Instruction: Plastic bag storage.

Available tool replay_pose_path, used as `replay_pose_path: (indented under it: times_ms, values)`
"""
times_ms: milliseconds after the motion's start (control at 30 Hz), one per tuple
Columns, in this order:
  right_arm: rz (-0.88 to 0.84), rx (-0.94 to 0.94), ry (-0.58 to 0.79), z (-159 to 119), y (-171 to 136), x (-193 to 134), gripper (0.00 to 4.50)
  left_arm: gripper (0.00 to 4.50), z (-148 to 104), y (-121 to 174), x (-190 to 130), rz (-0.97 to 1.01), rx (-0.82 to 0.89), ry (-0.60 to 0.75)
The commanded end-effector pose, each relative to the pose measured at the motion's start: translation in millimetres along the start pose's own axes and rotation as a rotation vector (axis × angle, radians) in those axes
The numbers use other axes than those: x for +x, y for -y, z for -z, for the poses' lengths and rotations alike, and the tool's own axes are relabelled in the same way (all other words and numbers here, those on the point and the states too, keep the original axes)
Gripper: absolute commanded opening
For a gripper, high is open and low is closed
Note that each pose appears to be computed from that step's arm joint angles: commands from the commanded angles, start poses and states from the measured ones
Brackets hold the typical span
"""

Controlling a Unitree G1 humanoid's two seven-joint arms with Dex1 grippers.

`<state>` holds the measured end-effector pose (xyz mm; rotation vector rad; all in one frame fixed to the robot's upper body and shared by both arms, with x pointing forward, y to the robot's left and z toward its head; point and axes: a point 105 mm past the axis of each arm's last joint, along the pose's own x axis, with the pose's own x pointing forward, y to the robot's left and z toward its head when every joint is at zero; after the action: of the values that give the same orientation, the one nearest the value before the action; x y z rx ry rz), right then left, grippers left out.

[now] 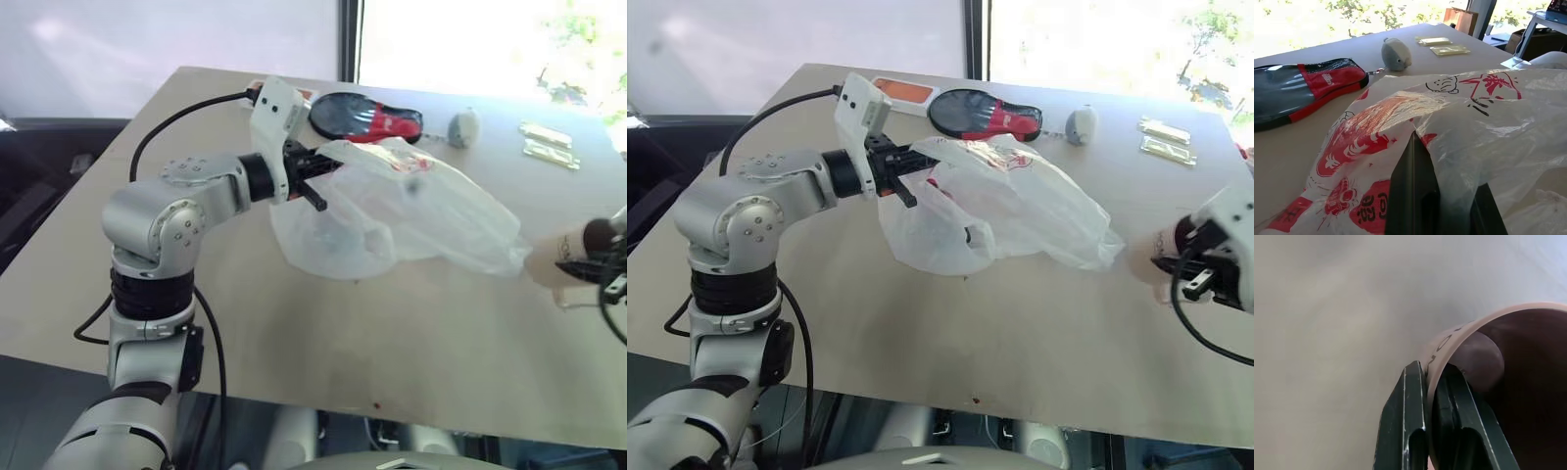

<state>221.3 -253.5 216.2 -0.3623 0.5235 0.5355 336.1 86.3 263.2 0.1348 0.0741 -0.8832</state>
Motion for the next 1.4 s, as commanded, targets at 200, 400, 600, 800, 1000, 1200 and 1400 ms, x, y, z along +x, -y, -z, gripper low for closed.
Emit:
replay_pose_path:
  times_ms: [200, 400, 600, 800, 1000, 1200, 1400]
  values:
    - [-0.561, 0.012, 0.592, -115, -104, -46, 0.08, 0.00, -10, -4, -4, -0.007, 0.050, 0.028]
    - [-0.681, 0.048, 0.604, -122, -125, -26, 0.08, 0.00, -16, -5, -3, -0.017, 0.064, 0.031]
    - [-0.587, 0.048, 0.468, -106, -119, 24, 0.08, 0.00, -20, 1, -3, -0.007, 0.065, 0.042]
    - [-0.319, 0.053, 0.451, -101, -93, 109, 0.08, 0.00, -16, 7, -10, 0.027, 0.038, 0.023]
    - [-0.288, 0.100, 0.554, -129, -89, 134, 0.08, 0.00, 6, 28, -28, 0.137, -0.041, -0.109]
    - [-0.317, 0.205, 0.625, -152, -84, 144, 0.08, 0.00, 16, 40, -42, 0.185, -0.025, -0.183]
    - [-0.376, 0.254, 0.607, -159, -115, 189, 0.08, 0.00, -8, 25, -39, 0.102, -0.052, -0.039]
